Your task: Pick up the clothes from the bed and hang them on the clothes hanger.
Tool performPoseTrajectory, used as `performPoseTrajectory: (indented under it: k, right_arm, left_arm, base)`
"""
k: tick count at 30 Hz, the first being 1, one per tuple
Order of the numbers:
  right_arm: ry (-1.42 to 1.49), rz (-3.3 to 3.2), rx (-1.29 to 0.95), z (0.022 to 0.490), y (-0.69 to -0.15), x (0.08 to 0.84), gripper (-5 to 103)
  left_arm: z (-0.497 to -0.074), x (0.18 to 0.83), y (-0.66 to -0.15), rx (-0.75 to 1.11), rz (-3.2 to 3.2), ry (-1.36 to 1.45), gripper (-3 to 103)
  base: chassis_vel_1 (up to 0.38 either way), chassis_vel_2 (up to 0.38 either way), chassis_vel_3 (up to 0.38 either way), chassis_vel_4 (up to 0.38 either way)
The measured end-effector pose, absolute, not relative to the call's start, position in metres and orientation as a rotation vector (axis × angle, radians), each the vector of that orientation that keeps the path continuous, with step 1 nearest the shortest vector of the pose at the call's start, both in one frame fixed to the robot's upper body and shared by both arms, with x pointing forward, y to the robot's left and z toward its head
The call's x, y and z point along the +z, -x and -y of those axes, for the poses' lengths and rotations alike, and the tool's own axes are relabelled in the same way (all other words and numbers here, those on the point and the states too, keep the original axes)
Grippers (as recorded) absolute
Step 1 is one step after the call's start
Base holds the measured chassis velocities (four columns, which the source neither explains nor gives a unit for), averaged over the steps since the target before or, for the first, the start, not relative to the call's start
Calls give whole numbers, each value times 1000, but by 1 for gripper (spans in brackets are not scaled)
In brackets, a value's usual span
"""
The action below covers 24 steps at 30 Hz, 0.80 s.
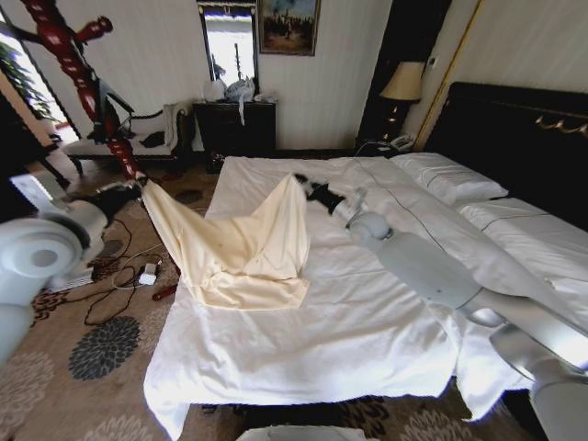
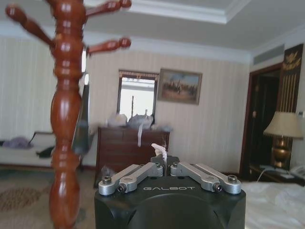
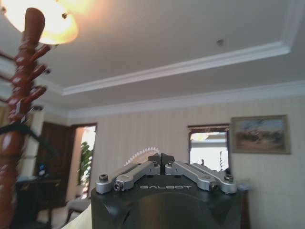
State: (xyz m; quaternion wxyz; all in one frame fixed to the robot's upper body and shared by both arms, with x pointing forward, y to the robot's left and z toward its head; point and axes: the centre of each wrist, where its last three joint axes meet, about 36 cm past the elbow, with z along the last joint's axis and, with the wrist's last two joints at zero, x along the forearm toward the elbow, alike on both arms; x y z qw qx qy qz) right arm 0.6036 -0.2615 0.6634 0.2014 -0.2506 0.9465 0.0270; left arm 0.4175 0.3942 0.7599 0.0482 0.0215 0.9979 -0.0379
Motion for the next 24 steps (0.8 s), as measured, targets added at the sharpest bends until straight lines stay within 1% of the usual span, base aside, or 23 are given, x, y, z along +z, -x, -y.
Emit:
performPoseTrajectory:
  k: [2, 6, 7, 9, 10, 11, 12, 14, 15, 16, 19, 20, 22, 24]
  right_arm:
    - [650, -2630, 95, 266, -599, 678, 0]
    - [476, -2546, 157, 284, -576, 741, 0]
    - [476, -2546, 157, 284, -576, 741, 0]
    - [411, -2482, 153, 304, -553, 778, 0]
    - [406, -2475, 153, 306, -551, 782, 0]
    - [391, -2444, 148, 314, -537, 796, 0]
    - [391, -2444, 148, 314, -537, 796, 0]
    - [348, -2389, 126, 341, -486, 828, 0]
    - [359, -2370, 105, 345, -460, 835, 0]
    - [359, -2370, 105, 345, -460, 835, 0]
    - [392, -2314, -30, 341, -390, 848, 0]
    - [392, -2314, -30, 341, -390, 848, 0]
    - [397, -2286, -76, 336, -364, 854, 0]
    - [390, -2283, -103, 334, -356, 855, 0]
  left_arm:
    - [-395, 767, -419, -112, -3018, -68, 2]
    - [-399, 803, -420, -105, -2910, -83, 2]
    - [-399, 803, -420, -105, -2910, -83, 2]
    - [-398, 826, -411, -136, -2863, -113, 2]
    - [-397, 829, -409, -140, -2858, -116, 2]
    - [-396, 838, -403, -147, -2840, -135, 2]
    - [-396, 838, -403, -147, -2840, -135, 2]
    - [-389, 865, -375, -135, -2771, -187, 2]
    - [-383, 873, -360, -122, -2743, -215, 2]
    - [-383, 873, -360, -122, -2743, -215, 2]
    - [-364, 884, -328, -117, -2710, -277, 2]
    - [-364, 884, -328, -117, -2710, -277, 2]
    - [-353, 884, -317, -106, -2709, -297, 2]
    - [-347, 881, -315, -72, -2714, -295, 2]
  base:
    - [0, 0, 0, 0]
    - [0, 0, 0, 0]
    - [0, 0, 0, 0]
    - [0, 0, 0, 0]
    - [0, 0, 0, 0]
    - [0, 0, 0, 0]
    - [0, 0, 0, 0]
    - [0, 0, 0, 0]
    - [0, 0, 0, 0]
    - [0, 0, 0, 0]
    - [0, 0, 0, 0]
    - [0, 0, 0, 0]
    - [0, 0, 0, 0]
    - [0, 0, 0, 0]
